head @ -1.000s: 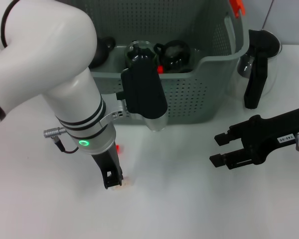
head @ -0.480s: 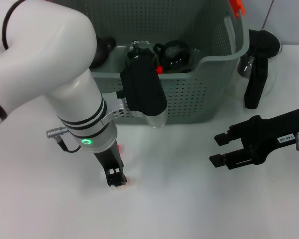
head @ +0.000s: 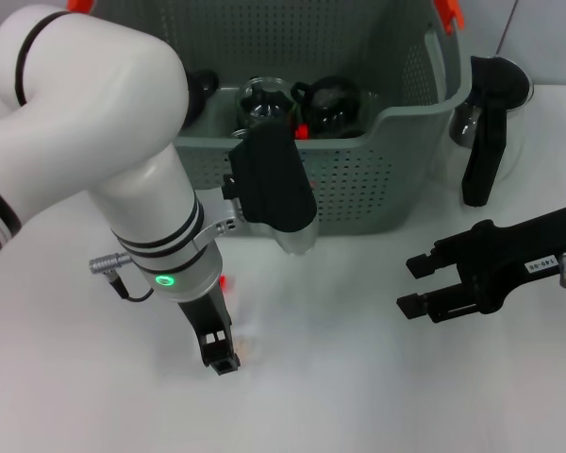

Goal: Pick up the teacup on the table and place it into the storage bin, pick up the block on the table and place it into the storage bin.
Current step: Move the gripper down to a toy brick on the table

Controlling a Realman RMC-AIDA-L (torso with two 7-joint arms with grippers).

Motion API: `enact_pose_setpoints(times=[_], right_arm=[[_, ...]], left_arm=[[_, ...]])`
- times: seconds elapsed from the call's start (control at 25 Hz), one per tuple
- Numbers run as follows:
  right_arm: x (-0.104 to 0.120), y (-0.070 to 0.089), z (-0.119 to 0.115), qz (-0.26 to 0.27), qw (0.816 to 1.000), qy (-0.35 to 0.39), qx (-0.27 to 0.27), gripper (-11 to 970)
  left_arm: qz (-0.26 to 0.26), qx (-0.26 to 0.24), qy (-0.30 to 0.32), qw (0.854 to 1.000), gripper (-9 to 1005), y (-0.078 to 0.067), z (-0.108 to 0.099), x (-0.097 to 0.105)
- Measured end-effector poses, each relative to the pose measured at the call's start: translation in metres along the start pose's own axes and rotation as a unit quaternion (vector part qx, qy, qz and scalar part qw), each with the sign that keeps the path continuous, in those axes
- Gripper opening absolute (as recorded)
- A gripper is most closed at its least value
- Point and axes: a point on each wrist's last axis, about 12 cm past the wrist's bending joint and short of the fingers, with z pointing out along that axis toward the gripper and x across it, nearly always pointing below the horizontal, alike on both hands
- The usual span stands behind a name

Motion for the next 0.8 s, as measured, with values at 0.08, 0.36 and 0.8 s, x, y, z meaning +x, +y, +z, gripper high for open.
enact_pose_setpoints(times=[0.08,0.36,0.8], right_arm=[[0.0001,-0.0001,0.0001,0.0,1.0,0.0,0.0,665],[-0.0002,-0.0002,0.0002,-0.001,1.0,0.0,0.0,665],[0.0004,-0.0005,-0.0004,-0.001,1.0,-0.001,0.001,666]], left_arm=[[0.001,0.0,0.001,1.0,506,-0.0007,0.0006,0.0],[0.006,0.0,0.001,1.0,484,-0.0022,0.002,-0.0009],[0.007,0.009,0.004,1.0,460,-0.0046,0.0057,-0.0012]])
